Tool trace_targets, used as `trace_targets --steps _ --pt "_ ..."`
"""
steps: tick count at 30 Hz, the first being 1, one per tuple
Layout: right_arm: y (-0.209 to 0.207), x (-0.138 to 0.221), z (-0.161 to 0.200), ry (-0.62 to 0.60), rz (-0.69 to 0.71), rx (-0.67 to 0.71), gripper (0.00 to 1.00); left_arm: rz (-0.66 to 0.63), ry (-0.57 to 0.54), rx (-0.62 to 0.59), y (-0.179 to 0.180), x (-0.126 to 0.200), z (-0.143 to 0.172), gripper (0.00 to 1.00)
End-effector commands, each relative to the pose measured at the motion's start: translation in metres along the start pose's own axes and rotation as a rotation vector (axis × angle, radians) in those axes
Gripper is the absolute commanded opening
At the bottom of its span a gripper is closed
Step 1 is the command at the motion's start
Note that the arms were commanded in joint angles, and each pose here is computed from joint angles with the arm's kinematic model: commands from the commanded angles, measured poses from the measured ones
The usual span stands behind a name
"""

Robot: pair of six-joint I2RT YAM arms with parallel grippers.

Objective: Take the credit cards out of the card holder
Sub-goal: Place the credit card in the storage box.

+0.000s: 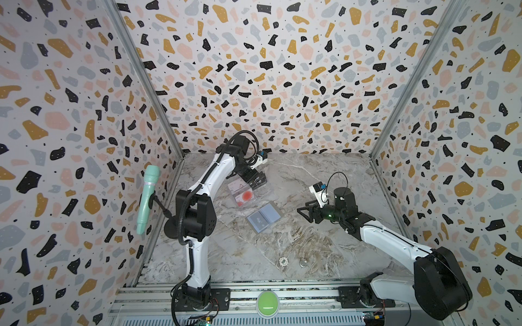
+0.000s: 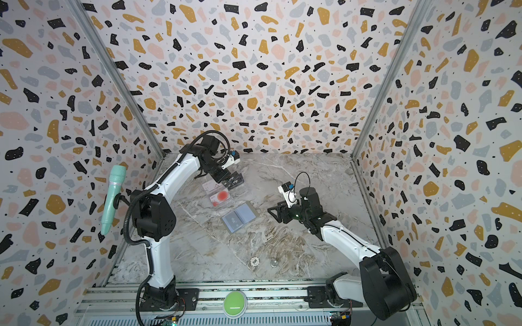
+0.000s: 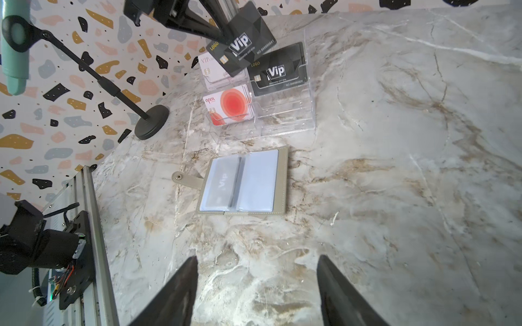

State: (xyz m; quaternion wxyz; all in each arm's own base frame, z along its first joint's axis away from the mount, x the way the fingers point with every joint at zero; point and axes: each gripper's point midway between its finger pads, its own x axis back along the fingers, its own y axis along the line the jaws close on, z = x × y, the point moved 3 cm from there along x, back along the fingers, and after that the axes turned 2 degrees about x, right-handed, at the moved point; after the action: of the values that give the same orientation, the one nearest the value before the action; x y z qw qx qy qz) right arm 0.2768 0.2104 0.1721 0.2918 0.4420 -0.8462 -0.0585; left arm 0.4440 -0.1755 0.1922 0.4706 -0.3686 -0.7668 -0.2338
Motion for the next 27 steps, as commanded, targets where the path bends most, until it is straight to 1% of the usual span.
trace_targets --steps 1,8,12,16,22,27 --pt "0.002 0.005 -0.003 -0.034 0.006 0.007 0.67 -0.079 0.035 -0.053 0.011 -0.002 0.002 0.0" --pt "0.0 0.004 0.009 -0.028 0.004 -0.018 0.67 -0.082 0.0 -0.099 0.011 -0.01 -0.004 0.0" --pt "-0.001 0.003 0.01 -0.029 0.003 -0.022 0.67 -0.055 -0.008 -0.107 0.009 -0.016 -0.007 0.0" --pt "-0.001 0.002 0.012 -0.028 0.001 -0.031 0.67 0.0 -0.029 -0.113 0.003 -0.022 -0.012 0.0" --pt "-0.001 0.0 0.015 -0.025 -0.007 -0.044 0.67 -0.019 0.003 -0.115 0.005 -0.034 -0.012 0.0" --pt "-0.002 0.0 0.018 -0.023 -0.007 -0.042 0.67 -0.022 -0.006 -0.111 0.006 -0.036 -0.014 0.0"
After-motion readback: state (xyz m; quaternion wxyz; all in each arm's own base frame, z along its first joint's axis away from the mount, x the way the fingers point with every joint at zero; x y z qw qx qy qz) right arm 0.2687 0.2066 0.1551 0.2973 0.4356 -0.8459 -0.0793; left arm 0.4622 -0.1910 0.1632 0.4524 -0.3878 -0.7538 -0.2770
